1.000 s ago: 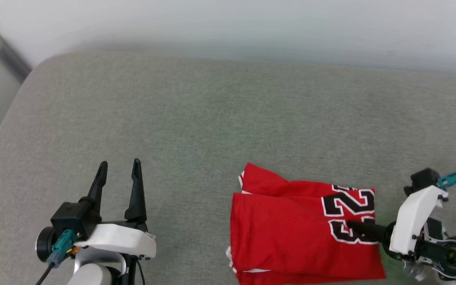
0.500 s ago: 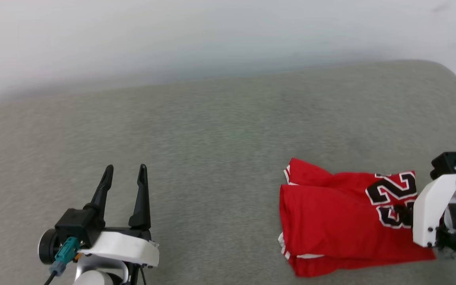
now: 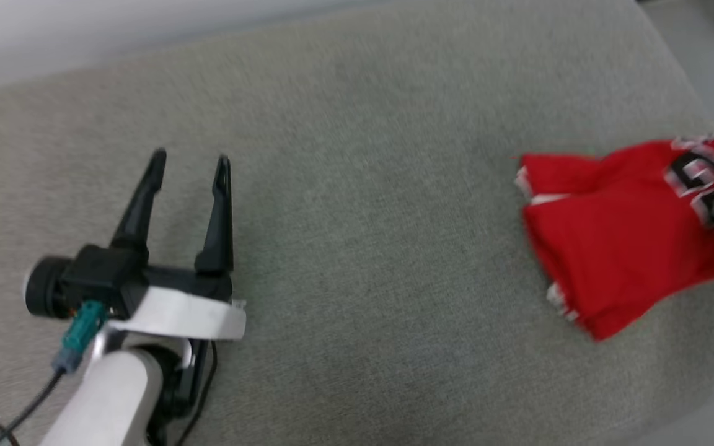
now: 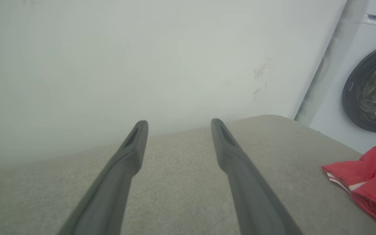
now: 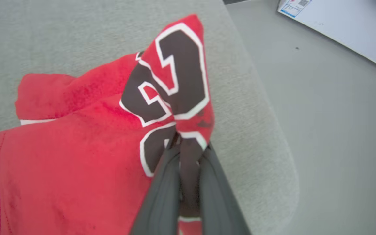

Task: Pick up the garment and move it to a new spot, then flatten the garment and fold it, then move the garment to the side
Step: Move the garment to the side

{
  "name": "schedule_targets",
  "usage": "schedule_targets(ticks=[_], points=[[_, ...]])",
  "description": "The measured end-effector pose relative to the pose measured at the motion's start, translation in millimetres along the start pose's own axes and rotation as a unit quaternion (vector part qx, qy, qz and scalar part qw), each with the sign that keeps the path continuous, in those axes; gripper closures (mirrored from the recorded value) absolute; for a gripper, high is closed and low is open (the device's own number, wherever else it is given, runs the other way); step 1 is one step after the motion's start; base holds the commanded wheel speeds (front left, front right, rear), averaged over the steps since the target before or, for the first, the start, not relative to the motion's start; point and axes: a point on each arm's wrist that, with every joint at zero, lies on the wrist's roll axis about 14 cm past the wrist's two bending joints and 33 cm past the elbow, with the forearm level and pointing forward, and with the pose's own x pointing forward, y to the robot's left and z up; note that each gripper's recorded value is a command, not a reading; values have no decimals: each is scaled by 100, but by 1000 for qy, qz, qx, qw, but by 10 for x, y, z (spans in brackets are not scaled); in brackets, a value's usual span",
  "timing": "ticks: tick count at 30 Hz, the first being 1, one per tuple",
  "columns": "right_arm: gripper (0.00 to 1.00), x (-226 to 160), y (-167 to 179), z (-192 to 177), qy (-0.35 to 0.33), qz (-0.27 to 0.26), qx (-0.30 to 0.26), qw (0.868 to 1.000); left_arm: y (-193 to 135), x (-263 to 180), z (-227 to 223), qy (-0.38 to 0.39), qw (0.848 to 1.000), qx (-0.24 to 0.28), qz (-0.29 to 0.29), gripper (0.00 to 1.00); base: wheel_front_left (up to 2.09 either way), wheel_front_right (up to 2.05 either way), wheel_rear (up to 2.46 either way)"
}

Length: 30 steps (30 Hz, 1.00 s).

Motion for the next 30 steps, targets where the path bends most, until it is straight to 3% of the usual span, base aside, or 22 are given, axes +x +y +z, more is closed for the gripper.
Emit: schedule_targets(ticks=[6, 14, 16, 17, 18, 30], points=[[100, 249, -513, 313, -39, -87, -3, 995, 21, 309, -318, 13, 1000, -4, -26, 0, 0, 0, 0], [97, 706, -642, 187, -30, -135, -10, 990, 150, 454, -784, 45, 998, -14, -34, 0, 0, 0, 0], [52, 819, -579, 74, -24, -134, -7, 991, 178, 444, -882, 55, 998, -17, -32, 0, 0, 0, 0], [13, 857, -566, 5, -18, -135, -6, 991, 189, 437, -920, 59, 998, -16, -32, 0, 0, 0, 0], [0, 887, -546, -28, -19, -135, -9, 991, 204, 432, -938, 61, 998, -15, -31, 0, 0, 0, 0], [0, 485, -680, 67, -99, -141, -35, 984, 133, 238, -608, 49, 999, -20, -7, 0, 0, 0, 0]])
